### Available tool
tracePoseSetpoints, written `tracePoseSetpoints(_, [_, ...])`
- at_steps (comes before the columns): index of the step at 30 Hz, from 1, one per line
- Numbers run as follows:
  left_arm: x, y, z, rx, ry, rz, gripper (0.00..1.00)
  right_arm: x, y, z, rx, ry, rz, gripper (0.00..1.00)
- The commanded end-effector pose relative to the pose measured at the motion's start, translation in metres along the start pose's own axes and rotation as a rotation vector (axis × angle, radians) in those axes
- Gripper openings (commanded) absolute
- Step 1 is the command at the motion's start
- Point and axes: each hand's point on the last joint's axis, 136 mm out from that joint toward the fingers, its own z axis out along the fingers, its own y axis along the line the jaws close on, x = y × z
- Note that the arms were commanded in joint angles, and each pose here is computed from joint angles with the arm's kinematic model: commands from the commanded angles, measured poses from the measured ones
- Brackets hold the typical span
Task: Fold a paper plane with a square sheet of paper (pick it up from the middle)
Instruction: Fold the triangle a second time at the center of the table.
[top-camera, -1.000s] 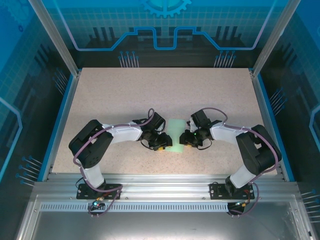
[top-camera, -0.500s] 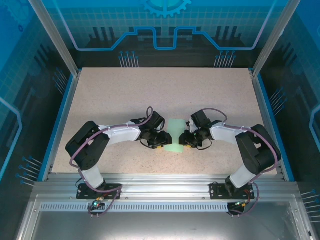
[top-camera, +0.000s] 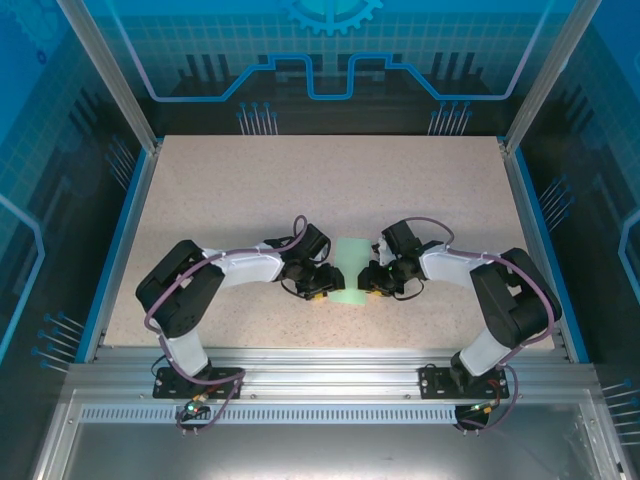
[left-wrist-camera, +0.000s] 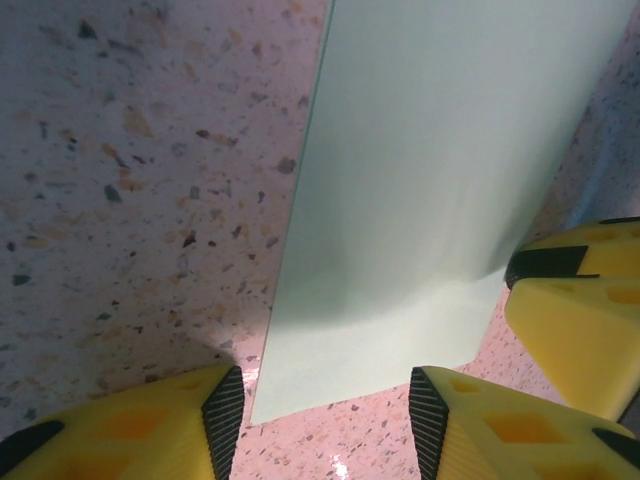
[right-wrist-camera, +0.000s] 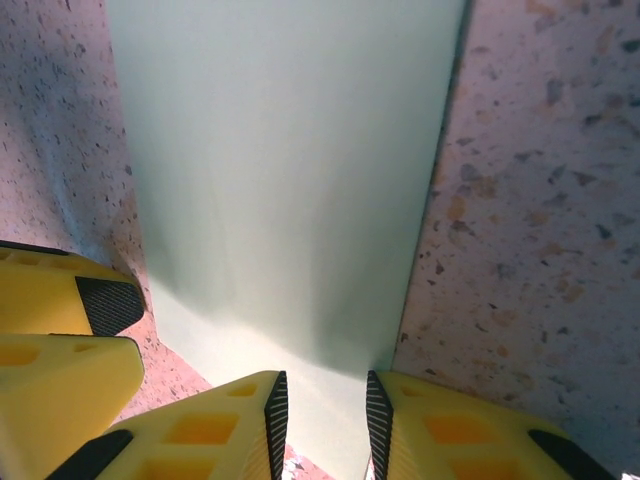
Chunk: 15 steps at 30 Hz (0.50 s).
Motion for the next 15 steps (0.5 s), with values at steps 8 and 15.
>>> tracePoseSetpoints(8, [0.010,-0.011,0.011,0.043,0.074,-0.006,0.51,0.000,-0.003,0.005,-0.020,0.016,0.028,0.30])
tracePoseSetpoints(15, [0.009,-0.021,0.010,0.079,0.071,0.006,0.51,0.001,-0.006,0.005,-0.014,0.019,0.033,0.29])
